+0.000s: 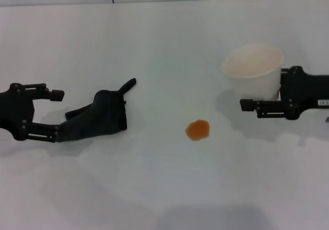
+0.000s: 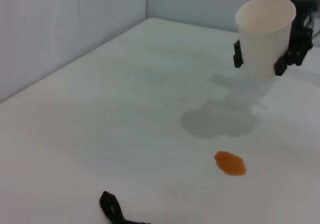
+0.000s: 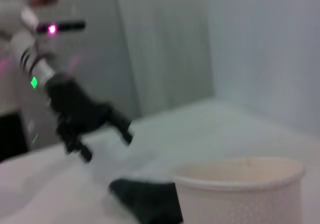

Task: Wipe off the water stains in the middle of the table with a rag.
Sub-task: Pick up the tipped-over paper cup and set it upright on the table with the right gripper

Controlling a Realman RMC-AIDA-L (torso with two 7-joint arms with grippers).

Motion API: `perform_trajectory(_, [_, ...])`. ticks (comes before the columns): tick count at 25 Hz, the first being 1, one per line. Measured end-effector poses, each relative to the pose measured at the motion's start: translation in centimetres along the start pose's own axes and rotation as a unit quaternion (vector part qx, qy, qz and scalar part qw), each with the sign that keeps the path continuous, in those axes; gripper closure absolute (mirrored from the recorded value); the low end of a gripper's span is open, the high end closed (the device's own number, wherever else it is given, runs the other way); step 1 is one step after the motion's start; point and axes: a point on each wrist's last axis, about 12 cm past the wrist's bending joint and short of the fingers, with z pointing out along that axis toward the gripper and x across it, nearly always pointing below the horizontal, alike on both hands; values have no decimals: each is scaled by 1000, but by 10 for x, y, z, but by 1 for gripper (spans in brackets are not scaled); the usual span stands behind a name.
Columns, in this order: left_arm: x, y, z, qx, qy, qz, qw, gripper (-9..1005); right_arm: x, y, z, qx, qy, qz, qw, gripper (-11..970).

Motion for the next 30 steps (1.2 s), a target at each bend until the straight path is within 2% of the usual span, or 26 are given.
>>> perform_trajectory(6, [-1, 2, -3, -4, 3, 1, 1000, 136, 49, 13, 11, 53, -69, -14, 996, 276])
perform_trajectory(8, [-1, 2, -4, -4, 3, 2, 1000, 136, 67, 23, 18, 94, -103, -20, 990, 276])
perform_trajectory(15, [-2, 3, -3, -9, 3, 6, 1000, 137, 91, 39, 24, 156, -123, -26, 980, 277])
perform_trajectory(30, [-5, 5, -1, -5, 6, 17, 1000, 138, 114, 52, 30, 194, -88, -14, 977, 271])
